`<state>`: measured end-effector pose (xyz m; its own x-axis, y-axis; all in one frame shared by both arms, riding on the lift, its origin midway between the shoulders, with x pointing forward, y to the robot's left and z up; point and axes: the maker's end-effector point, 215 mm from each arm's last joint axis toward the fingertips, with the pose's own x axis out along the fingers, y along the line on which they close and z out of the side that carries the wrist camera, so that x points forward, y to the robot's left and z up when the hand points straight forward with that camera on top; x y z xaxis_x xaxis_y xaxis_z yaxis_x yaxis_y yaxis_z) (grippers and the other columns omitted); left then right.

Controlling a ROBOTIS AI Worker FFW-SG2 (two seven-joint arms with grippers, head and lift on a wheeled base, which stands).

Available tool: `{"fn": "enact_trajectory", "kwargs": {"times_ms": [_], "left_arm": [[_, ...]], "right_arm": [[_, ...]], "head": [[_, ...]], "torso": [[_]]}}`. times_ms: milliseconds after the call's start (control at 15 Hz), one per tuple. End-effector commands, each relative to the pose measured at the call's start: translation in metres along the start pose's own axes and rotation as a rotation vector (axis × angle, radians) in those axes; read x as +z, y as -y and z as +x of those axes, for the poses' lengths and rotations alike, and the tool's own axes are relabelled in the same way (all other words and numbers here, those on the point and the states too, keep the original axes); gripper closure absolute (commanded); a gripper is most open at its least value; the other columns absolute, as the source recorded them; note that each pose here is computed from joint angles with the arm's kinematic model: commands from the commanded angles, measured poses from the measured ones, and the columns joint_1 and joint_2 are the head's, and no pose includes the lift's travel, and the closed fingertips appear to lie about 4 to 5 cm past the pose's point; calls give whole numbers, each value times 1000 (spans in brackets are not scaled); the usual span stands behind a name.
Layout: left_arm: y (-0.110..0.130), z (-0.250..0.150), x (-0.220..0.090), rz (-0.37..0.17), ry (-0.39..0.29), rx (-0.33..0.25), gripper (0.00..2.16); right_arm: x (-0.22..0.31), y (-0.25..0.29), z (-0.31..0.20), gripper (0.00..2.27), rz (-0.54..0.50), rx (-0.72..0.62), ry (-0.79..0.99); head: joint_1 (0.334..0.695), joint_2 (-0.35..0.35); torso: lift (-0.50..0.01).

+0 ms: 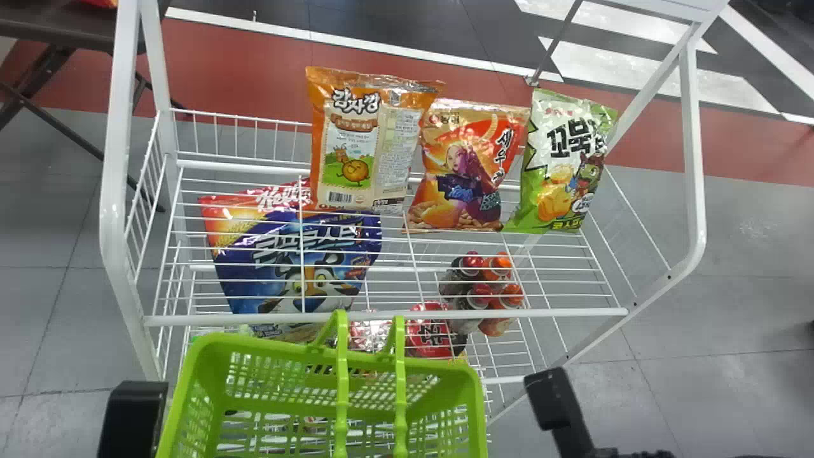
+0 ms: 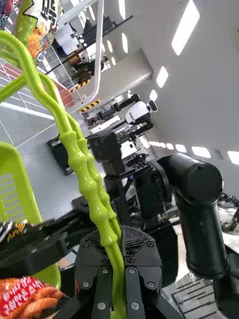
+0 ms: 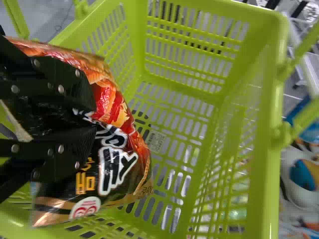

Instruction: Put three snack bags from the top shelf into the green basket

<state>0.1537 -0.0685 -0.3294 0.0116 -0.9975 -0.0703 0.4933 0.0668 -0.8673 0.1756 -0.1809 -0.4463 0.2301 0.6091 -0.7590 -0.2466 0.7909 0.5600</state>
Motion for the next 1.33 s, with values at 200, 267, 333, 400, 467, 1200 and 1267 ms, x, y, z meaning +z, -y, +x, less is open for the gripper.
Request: {"fn": "enact_trajectory", "kwargs": {"times_ms": [200,267,333,400,467,1200,1267], "left_arm": [[0,0,0,0,0,-2,1683],[1,0,0,0,0,-5,1683],[1,0,-1,-2,0,-5,1683],[2,0,-1,-2,0,-8,1683],[2,2,-1,-3,-2,-10,1683],[4,13,-15,-19,-38,-4,1683],[4,13,-16,-21,-41,-2,1683]], "right_arm": [[75,4,-38,66,-95,-4,265],[95,10,-48,66,-129,-24,335],[117,15,-59,66,-168,-43,412],[146,18,-73,66,-227,-58,523],[180,16,-94,66,-307,-74,659],[321,59,-104,66,-511,-397,1049],[334,69,-98,66,-508,-424,1046]], "head": [[695,-350],[695,-350],[695,-350],[695,-350],[695,-350],[695,-350],[695,-350]], "torso": [[-45],[-45],[-45],[-45],[-45],[-45],[-45]]}}
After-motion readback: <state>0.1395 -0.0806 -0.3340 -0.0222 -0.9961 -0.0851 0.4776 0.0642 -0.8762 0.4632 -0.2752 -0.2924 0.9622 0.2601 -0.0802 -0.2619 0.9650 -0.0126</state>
